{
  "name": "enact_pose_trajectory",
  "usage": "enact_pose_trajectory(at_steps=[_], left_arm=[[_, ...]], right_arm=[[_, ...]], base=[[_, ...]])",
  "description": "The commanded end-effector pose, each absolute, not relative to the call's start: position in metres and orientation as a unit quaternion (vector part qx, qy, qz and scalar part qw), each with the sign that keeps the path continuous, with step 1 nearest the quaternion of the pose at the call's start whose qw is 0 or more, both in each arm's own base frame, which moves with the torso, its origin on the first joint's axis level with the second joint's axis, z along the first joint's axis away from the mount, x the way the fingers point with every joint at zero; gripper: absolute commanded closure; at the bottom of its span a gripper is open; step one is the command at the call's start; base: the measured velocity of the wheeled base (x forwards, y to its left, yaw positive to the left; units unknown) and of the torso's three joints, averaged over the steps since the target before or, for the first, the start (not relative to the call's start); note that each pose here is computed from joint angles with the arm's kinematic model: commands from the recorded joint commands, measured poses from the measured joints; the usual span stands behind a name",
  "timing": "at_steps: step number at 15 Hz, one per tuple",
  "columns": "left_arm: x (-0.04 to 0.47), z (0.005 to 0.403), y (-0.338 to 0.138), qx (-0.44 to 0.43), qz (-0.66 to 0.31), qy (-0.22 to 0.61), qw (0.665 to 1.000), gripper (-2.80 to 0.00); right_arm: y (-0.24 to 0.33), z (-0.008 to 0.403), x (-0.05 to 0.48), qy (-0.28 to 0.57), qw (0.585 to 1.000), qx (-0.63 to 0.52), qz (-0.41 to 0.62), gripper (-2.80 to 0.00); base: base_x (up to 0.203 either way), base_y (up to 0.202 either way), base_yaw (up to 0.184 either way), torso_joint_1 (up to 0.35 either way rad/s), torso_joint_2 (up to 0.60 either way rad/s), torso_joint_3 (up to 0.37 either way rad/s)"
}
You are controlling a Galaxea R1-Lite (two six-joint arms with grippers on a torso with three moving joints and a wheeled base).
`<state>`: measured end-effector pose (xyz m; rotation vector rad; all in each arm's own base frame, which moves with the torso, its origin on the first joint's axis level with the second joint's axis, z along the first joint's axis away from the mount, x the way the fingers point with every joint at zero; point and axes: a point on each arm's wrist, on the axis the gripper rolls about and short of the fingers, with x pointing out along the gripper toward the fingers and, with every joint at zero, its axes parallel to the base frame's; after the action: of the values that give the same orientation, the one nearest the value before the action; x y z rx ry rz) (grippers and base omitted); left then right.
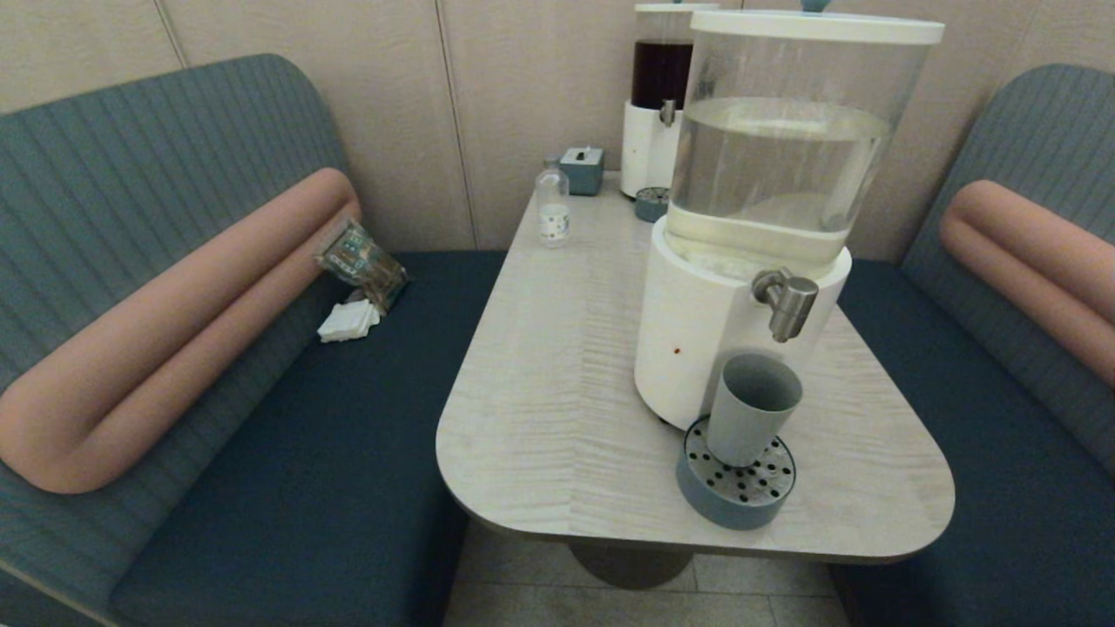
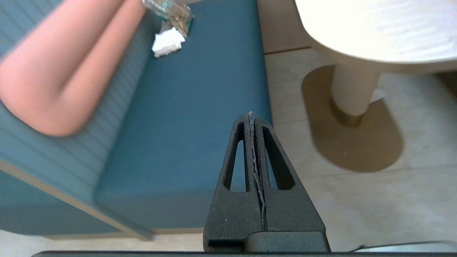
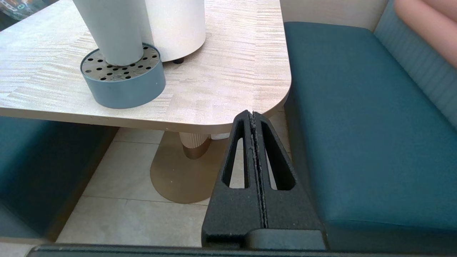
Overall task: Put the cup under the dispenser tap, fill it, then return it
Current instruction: Turn on the faucet
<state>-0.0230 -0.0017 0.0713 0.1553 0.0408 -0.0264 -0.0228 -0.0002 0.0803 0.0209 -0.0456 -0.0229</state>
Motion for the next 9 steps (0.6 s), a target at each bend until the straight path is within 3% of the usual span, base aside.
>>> enact_pose_trajectory(at_steps=[1, 7, 9], left_arm=[[-0.023, 0.071, -0.002, 0.067, -0.012, 0.024, 0.997, 0.00], [-0.023, 0.071, -0.002, 0.066, -0.012, 0.024, 0.997, 0.00], [-0.023, 0.071, -0.002, 0.067, -0.012, 0.024, 0.997, 0.00]], right_arm=[[0.000, 0.076, -0.022, -0.015, 1.000, 0.007, -0.011, 0.00], [-0.001, 0.081, -0.023, -0.021, 0.999, 0.015, -0.022, 0.00], [-0.001, 0.116, -0.036, -0.053, 0.998, 0.020, -0.022, 0.00]], base=[[0.000, 0.000, 0.000, 0.000, 0.00, 0.000], [0.000, 0.000, 0.000, 0.000, 0.00, 0.000], [0.000, 0.000, 0.000, 0.000, 0.00, 0.000]])
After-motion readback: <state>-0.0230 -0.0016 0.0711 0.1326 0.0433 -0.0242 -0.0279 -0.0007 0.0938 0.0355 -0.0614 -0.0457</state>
